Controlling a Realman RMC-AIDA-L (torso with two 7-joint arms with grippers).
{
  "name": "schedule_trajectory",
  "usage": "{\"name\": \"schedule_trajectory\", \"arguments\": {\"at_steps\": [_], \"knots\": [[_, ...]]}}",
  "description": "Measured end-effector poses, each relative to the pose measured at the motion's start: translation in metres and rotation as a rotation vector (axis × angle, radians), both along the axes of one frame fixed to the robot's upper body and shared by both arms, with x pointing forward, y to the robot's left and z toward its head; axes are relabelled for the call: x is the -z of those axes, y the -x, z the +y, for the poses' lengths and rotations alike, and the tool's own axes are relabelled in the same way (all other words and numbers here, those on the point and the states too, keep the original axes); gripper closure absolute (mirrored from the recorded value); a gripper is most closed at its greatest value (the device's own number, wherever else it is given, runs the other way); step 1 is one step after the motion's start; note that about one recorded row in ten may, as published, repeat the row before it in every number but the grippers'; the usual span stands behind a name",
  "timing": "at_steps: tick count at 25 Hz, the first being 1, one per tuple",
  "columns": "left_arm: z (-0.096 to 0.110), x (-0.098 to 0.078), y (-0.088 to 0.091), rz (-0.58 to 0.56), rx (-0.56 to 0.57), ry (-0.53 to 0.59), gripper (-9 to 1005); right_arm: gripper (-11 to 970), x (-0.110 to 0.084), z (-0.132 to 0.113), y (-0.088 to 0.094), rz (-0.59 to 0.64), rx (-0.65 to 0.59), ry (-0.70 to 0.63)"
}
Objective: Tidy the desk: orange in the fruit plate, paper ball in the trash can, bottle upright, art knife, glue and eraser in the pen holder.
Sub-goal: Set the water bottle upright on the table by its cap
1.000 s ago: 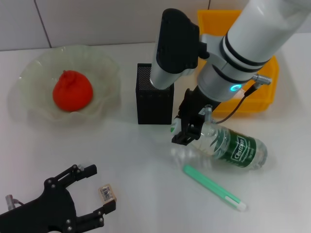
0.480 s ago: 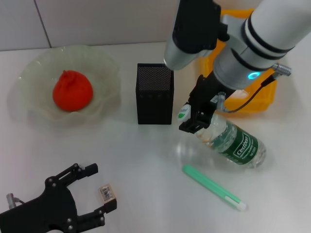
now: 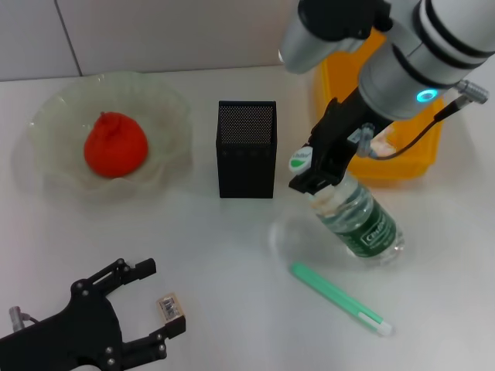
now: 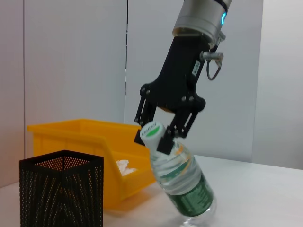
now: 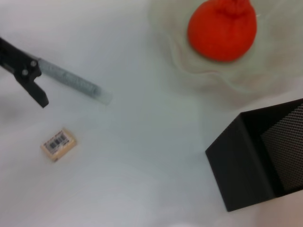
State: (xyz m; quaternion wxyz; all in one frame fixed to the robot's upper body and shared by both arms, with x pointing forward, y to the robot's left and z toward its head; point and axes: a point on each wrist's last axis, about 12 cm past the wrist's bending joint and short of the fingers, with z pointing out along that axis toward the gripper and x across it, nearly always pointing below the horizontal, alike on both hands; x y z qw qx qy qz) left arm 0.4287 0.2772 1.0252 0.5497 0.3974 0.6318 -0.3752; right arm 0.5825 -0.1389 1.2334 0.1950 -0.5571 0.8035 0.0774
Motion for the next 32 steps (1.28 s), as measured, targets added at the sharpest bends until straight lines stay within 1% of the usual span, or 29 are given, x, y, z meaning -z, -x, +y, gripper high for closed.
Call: {"name": "schedule_trajectory", "arguments": {"at_steps": [3, 8, 9, 10, 12, 20, 25, 26, 27, 30, 32], "knots": [[0.001, 0.000, 0.000, -0.001, -0.007, 0.003, 160, 519, -0.012, -0.003, 0.003, -0.018, 0.012, -0.022], [0.001, 0.000, 0.001, 0.000, -0.005, 0.008, 160, 519, -0.021, -0.004, 0.006, -0.037, 0.023, -0.034], [0.001, 0.000, 0.001, 0.000, -0.005, 0.008, 160, 519, -0.026, -0.005, 0.007, -0.047, 0.025, -0.044], [0.002, 0.000, 0.002, 0.000, -0.010, 0.009, 160, 519, -0.026, -0.005, 0.007, -0.047, 0.025, -0.044], [0.004, 0.000, 0.003, 0.003, -0.020, 0.010, 161, 519, -0.032, -0.005, 0.008, -0.059, 0.020, -0.074], [0.010, 0.002, 0.010, 0.005, -0.047, 0.013, 161, 520, -0.041, 0.002, 0.006, -0.081, 0.003, -0.107], [0.014, 0.002, 0.017, 0.008, -0.059, 0.025, 161, 520, -0.046, 0.009, 0.006, -0.082, -0.011, -0.138], [0.015, 0.002, 0.020, 0.005, -0.059, 0.029, 161, 520, -0.046, 0.009, 0.006, -0.082, -0.011, -0.138], [0.018, 0.001, 0.026, -0.008, -0.055, 0.038, 162, 520, -0.048, 0.013, 0.006, -0.083, -0.016, -0.154], [0.019, 0.001, 0.031, -0.019, -0.054, 0.042, 162, 520, -0.049, 0.017, 0.005, -0.078, -0.026, -0.176], [0.022, 0.001, 0.037, -0.025, -0.062, 0.046, 162, 520, -0.051, 0.025, 0.004, -0.055, -0.051, -0.218]]}}
